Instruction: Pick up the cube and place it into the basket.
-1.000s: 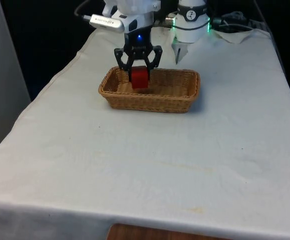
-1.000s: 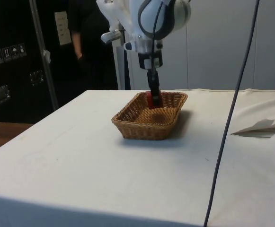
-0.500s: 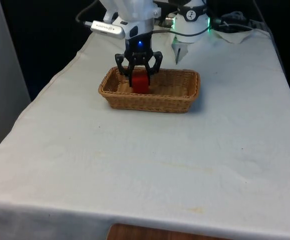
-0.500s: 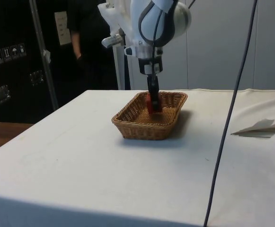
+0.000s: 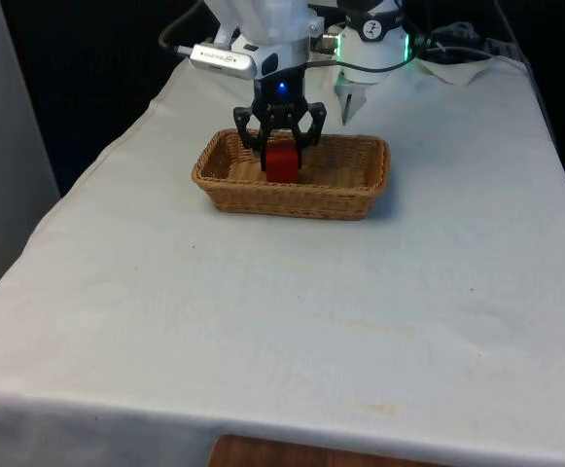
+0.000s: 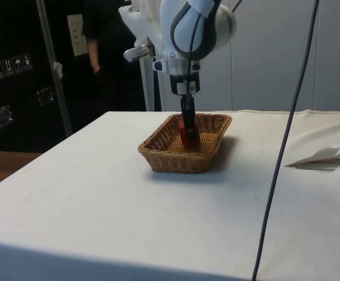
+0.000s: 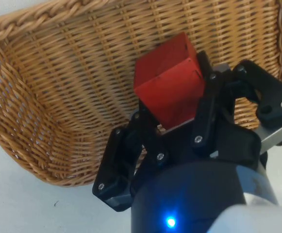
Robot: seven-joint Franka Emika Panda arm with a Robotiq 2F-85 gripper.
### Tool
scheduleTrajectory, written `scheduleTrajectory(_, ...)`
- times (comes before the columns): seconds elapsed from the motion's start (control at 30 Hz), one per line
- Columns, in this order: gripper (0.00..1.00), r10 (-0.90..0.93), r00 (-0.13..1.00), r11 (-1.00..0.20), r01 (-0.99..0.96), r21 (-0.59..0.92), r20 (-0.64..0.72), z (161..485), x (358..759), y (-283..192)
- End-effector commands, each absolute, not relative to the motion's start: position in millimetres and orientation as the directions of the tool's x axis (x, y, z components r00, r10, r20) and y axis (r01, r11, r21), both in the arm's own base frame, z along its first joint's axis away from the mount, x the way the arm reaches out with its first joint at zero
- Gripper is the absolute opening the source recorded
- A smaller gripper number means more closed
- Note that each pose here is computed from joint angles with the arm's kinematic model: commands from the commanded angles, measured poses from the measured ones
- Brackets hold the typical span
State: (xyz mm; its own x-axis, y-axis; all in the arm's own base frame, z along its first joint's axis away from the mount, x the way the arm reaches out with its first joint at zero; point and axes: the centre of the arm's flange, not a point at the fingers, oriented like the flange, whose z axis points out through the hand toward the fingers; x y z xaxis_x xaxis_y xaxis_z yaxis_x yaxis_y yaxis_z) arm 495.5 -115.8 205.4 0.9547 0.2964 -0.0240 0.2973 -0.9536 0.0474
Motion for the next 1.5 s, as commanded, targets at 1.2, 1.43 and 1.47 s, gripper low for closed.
scheduleTrajectory(1.2,1.0,0.288,0.958,-0.957,0.287,0.04,0.008,264,497,-118)
scheduleTrajectory(1.43,1.0,0.284,0.959,-0.958,0.283,0.032,0.022,288,496,-118)
scheduleTrajectory(1.47,1.0,0.283,0.959,-0.959,0.282,0.03,0.026,296,496,-117)
